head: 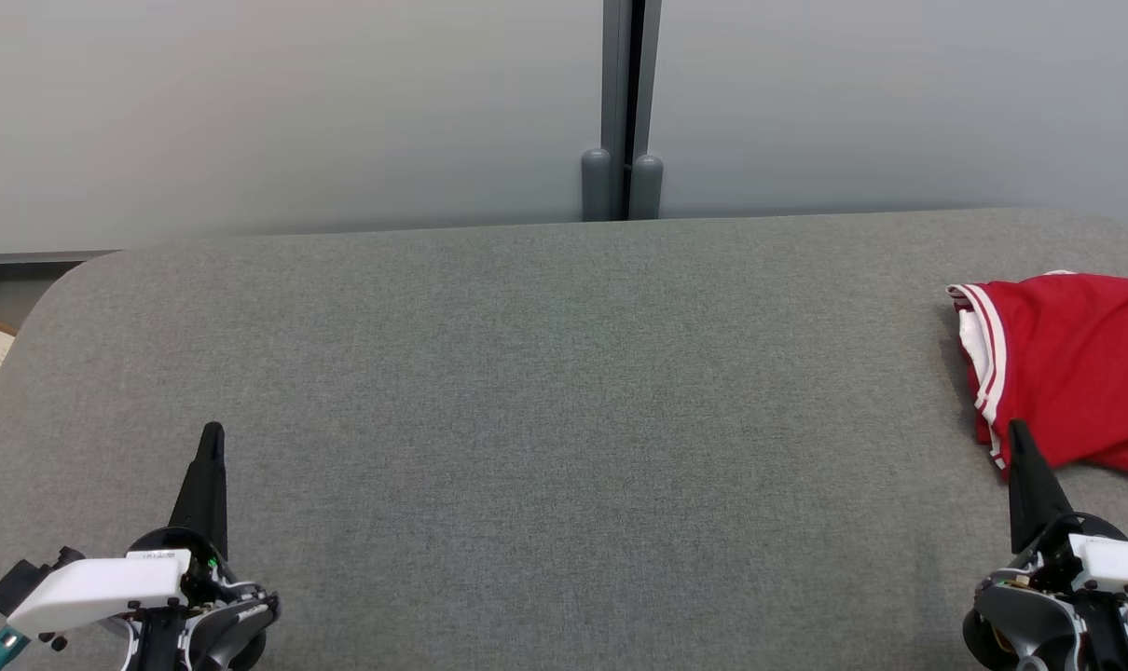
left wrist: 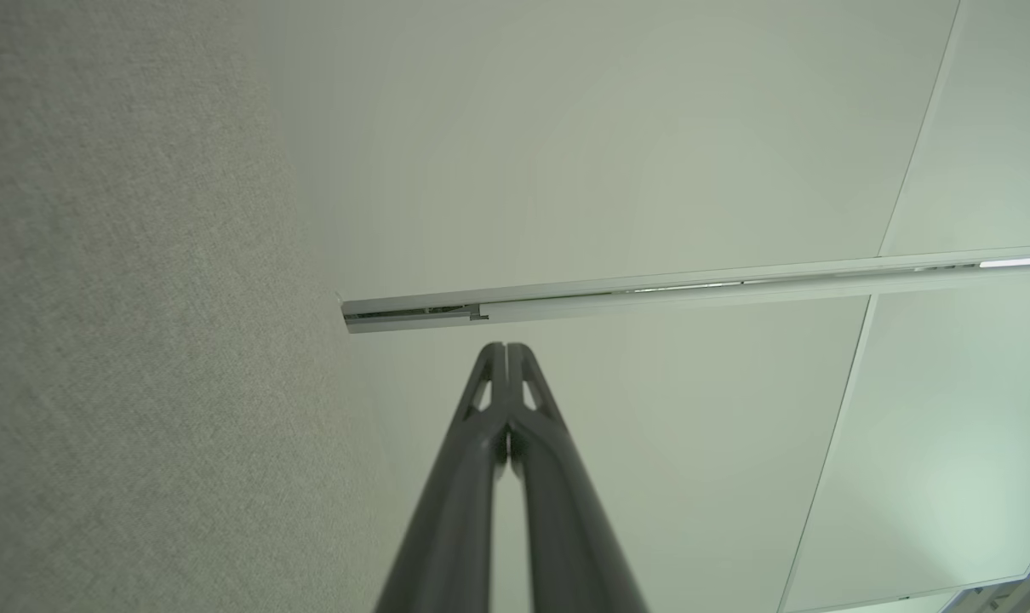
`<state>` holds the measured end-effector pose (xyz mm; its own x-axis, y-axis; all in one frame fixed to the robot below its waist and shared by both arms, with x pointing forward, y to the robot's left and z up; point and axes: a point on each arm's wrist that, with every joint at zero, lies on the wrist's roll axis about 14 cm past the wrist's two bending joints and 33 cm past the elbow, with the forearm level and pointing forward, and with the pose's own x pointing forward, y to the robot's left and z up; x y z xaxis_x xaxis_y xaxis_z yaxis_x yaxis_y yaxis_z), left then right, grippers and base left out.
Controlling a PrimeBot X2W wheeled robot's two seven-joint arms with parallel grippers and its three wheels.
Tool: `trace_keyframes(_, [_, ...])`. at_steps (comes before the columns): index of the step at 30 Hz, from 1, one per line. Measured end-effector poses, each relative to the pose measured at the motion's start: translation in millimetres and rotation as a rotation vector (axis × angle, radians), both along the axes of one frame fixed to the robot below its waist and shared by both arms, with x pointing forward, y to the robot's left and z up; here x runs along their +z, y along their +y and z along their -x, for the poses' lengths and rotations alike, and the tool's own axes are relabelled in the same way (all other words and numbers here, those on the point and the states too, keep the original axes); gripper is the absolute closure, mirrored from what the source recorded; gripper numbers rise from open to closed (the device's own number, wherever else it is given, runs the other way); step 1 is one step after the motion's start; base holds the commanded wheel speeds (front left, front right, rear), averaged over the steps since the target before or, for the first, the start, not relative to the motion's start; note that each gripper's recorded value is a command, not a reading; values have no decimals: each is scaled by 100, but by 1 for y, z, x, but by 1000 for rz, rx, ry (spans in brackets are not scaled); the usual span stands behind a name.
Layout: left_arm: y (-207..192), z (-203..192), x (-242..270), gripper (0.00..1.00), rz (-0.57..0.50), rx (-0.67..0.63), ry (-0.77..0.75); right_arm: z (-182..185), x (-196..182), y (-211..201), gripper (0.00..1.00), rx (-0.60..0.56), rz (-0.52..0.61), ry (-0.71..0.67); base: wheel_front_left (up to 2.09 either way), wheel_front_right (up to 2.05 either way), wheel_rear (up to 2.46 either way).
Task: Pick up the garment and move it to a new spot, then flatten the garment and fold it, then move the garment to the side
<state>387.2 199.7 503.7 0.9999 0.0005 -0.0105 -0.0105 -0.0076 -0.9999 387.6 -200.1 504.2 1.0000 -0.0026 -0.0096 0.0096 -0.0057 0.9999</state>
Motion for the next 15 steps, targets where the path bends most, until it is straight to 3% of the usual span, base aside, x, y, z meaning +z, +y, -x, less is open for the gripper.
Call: trace_keyframes(15, [0,0,0,100,1,0,0,0,0,0,100,-1,-1,0,0,0,0])
